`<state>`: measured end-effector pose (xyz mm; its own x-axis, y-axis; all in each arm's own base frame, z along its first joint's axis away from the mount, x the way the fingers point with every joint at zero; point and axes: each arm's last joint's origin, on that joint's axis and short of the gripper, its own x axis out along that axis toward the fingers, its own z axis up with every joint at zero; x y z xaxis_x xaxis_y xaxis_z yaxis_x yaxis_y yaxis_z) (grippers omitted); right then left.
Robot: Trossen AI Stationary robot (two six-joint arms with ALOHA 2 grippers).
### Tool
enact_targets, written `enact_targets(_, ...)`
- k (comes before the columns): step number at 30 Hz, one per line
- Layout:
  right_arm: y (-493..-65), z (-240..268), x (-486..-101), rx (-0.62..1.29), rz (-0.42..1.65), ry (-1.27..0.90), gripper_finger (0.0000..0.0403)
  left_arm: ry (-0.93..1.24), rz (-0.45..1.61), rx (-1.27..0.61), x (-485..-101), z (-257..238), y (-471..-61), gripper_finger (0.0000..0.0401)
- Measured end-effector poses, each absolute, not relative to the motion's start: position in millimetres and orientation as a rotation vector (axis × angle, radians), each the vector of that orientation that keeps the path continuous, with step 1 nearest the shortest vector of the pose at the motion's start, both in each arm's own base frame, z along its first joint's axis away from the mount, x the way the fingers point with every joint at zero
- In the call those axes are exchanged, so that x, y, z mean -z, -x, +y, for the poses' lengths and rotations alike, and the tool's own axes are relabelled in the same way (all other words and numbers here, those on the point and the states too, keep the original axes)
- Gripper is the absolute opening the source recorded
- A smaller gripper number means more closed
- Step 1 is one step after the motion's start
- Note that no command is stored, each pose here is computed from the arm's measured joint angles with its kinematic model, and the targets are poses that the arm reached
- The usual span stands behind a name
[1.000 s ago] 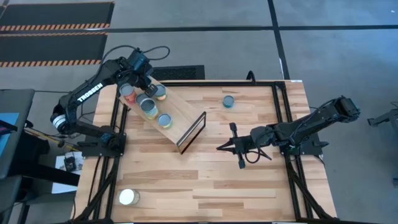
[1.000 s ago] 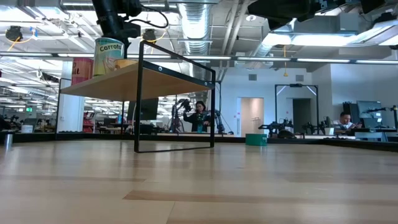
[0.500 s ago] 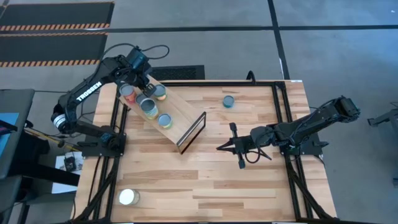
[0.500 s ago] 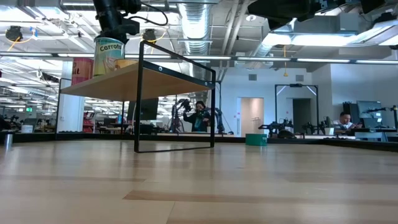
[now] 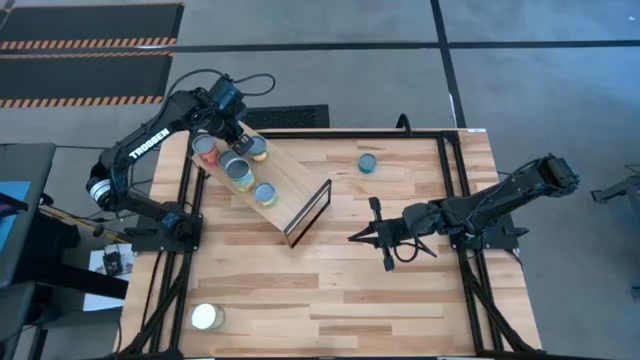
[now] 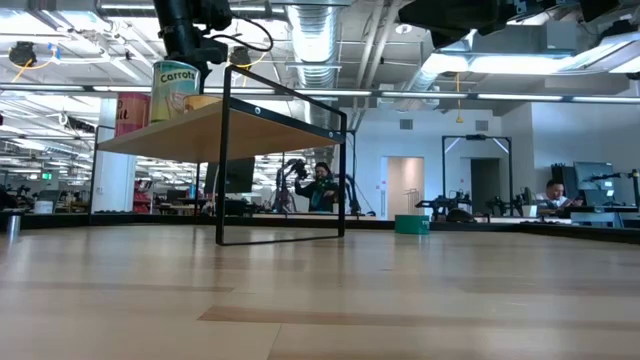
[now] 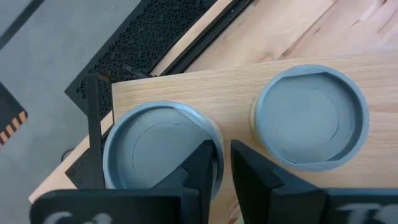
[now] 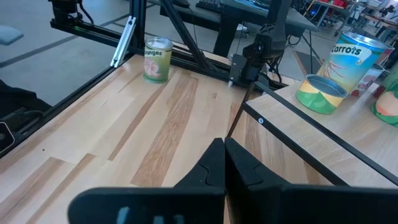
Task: Pick and place cans onto a shelf
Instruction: Put the canned spaghetti sauce on the shelf, then put the canned oranges on the shelf
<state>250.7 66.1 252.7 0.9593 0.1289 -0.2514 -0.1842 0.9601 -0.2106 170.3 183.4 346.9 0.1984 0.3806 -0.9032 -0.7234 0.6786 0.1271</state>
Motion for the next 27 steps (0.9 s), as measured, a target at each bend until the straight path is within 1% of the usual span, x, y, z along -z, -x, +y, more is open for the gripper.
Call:
enact_targets(7, -251, 66, -253, -0.16, 0.238, 0.234, 0.0011, 0.362, 1.148, -0.787, -350, 181, -168, 0.0071)
enact_targets(12, -251, 66, -253, -0.16, 0.238, 0.234, 0.0011, 0.355, 1.138, -0.787, -356, 181, -168, 0.0073)
enact_targets(19, -251, 66, -253, -0.16, 0.238, 0.234, 0.0011, 0.351, 1.196, -0.76, -355, 178, -165, 0.0073)
enact_targets(22, -251, 66, -253, -0.16, 0.238, 0.235, 0.0011, 0.338, 1.223, -0.744, -364, 174, -161, 0.0073)
enact_targets(27, -251, 66, -253, -0.159, 0.237, 0.234, 0.0011, 0.307, 1.149, -0.764, -392, 168, -157, 0.0073)
